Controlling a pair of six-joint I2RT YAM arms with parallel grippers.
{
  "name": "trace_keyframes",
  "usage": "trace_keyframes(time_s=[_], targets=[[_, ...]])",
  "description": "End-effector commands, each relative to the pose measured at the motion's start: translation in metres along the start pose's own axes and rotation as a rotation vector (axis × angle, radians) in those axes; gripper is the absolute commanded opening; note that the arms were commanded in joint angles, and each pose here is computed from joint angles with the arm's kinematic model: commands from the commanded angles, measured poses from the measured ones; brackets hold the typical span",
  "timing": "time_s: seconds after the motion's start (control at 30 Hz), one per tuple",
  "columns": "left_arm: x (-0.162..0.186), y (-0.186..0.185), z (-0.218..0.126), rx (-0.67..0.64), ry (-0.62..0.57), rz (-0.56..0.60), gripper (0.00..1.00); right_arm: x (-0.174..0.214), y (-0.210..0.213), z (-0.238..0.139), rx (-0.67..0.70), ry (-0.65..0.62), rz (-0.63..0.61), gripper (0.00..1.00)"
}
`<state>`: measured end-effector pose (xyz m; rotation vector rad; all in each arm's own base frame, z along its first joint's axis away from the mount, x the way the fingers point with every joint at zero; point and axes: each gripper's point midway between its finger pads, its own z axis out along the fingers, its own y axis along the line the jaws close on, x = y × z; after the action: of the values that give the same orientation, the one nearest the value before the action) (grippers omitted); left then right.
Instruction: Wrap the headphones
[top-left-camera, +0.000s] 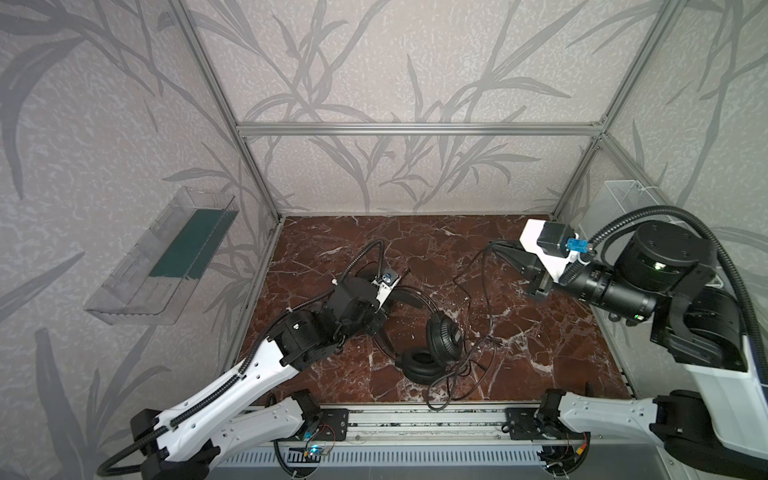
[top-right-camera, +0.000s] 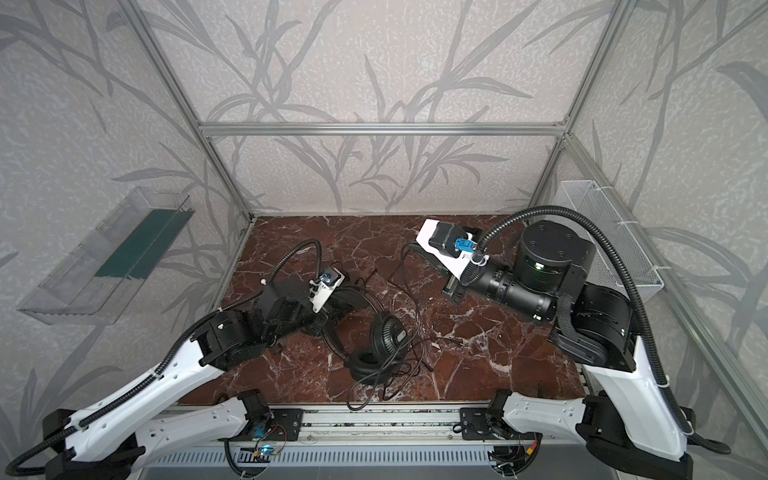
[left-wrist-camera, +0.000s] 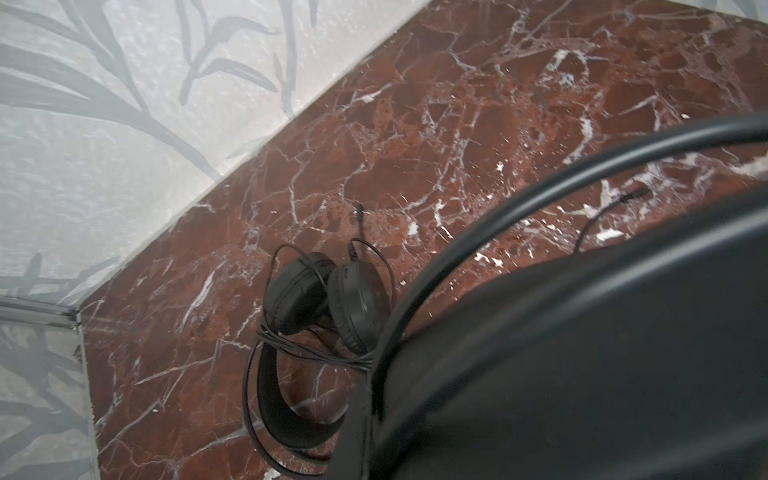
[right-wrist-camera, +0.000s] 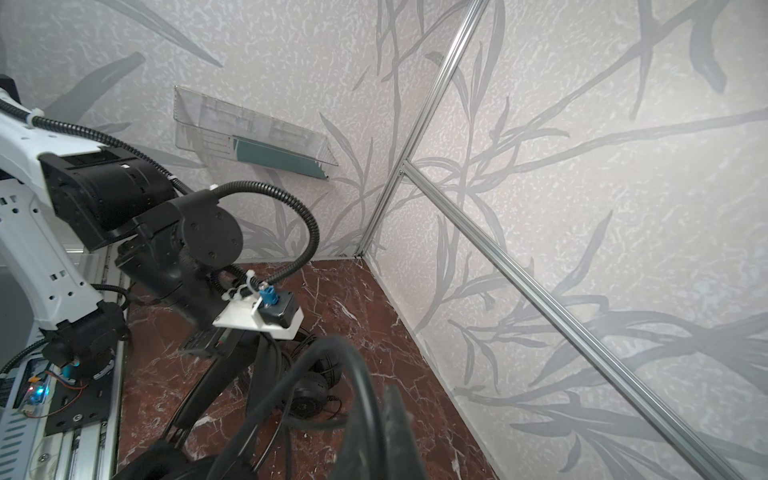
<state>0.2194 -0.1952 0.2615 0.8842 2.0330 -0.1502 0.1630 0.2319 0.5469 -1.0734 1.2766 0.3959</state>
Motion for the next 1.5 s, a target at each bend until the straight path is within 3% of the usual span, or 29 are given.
trace_keyframes(time_s=[0.0,0.17,0.37,0.7,0.9,1.0,1.17,1.27,1.37,1.47], targets=[[-0.004,-0.020,-0.009,0.106,-0.032,-0.022,0.00,-0.016,-0.018,0.006,0.086,-0.041,-0.057,0.00],[-0.003,-0.030,-0.022,0.141,-0.044,-0.028,0.00,-0.002,-0.035,0.040,0.150,0.029,-0.065,0.00],[-0.010,-0.032,-0.049,0.199,-0.107,-0.074,0.00,0.031,-0.092,0.066,0.246,0.055,0.148,0.00],[-0.025,-0.042,-0.067,0.277,-0.187,-0.144,0.00,0.082,-0.143,0.110,0.329,0.109,0.354,0.00],[-0.039,-0.050,-0.077,0.342,-0.243,-0.175,0.00,0.097,-0.144,0.127,0.315,0.143,0.374,0.00],[-0.039,-0.049,-0.070,0.318,-0.227,-0.164,0.00,0.077,-0.139,0.118,0.276,0.094,0.394,0.00],[-0.010,-0.025,-0.037,0.121,-0.143,-0.092,0.00,0.014,-0.132,0.077,0.249,-0.109,0.358,0.00],[-0.005,-0.025,-0.026,0.104,-0.117,-0.093,0.00,0.002,-0.123,0.070,0.195,-0.136,0.360,0.00],[-0.012,-0.028,-0.028,0.140,-0.146,-0.115,0.00,0.037,-0.127,0.087,0.240,-0.049,0.373,0.00],[-0.015,-0.025,-0.037,0.154,-0.177,-0.129,0.00,0.100,-0.135,0.109,0.310,0.091,0.421,0.00]])
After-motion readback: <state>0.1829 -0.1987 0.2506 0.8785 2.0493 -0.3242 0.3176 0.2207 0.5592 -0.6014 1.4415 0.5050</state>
